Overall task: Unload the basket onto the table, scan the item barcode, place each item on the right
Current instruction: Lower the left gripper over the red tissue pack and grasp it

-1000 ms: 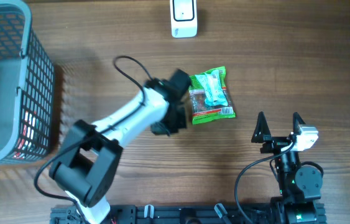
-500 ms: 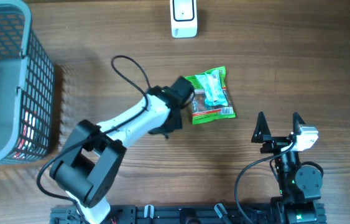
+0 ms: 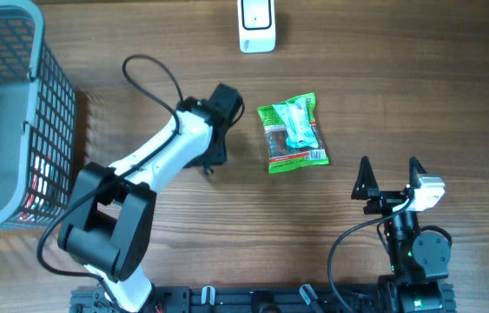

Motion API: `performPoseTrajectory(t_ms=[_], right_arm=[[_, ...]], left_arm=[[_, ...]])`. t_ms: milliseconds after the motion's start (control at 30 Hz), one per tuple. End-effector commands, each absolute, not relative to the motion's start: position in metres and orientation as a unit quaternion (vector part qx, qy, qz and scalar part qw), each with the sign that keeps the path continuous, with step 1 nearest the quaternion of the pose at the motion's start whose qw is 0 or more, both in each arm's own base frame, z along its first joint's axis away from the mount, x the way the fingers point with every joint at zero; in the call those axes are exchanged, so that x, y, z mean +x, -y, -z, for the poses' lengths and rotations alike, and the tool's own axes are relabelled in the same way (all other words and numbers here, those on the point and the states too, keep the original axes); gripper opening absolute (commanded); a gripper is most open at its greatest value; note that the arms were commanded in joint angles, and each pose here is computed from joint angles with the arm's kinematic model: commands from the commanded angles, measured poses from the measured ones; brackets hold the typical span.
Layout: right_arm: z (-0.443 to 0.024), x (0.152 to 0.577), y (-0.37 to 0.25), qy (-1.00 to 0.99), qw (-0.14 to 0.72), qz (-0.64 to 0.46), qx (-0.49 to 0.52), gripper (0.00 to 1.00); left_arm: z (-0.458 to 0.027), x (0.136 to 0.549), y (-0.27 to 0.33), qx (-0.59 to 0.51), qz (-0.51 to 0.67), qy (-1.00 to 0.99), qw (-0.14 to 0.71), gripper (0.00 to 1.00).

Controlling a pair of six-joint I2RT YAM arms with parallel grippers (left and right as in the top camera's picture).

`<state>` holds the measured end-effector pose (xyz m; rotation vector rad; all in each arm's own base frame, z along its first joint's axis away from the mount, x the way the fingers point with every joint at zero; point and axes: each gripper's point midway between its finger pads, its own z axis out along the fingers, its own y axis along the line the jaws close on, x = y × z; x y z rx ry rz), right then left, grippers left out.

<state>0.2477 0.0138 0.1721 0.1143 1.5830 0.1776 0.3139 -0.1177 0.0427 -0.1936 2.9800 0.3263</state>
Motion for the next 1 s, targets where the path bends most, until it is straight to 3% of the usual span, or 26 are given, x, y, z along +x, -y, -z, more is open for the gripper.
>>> performPoseTrajectory(t_ms=[0, 133, 367, 700, 967], right_arm=[[-0.174, 0.248, -0.01, -0.707, 0.701, -0.075, 0.059, 1.0], [-0.174, 0.248, -0.01, -0.707, 0.701, -0.075, 0.059, 1.0], [-0.174, 0.248, -0.01, -0.707, 0.701, -0.075, 0.059, 1.0], [-0.174, 0.248, -0.01, -0.707, 0.701, -0.075, 0.059, 1.0], [-0.174, 0.248, -0.01, -0.707, 0.701, -0.075, 0.059, 1.0]], left_arm=[[-0.074, 0.336, 0.142, -0.035, -0.069, -0.991, 0.108, 0.55], [-0.068, 0.338, 0.157, -0.014, -0.053, -0.992, 0.117, 0.6], [-0.041, 0.334, 0.157, -0.012, -0.053, -0.992, 0.115, 0.58], [-0.018, 0.333, 0.156, -0.007, -0.057, -0.99, 0.132, 0.43], [-0.018, 0.347, 0.159, 0.014, -0.059, -0.985, 0.161, 0.43]])
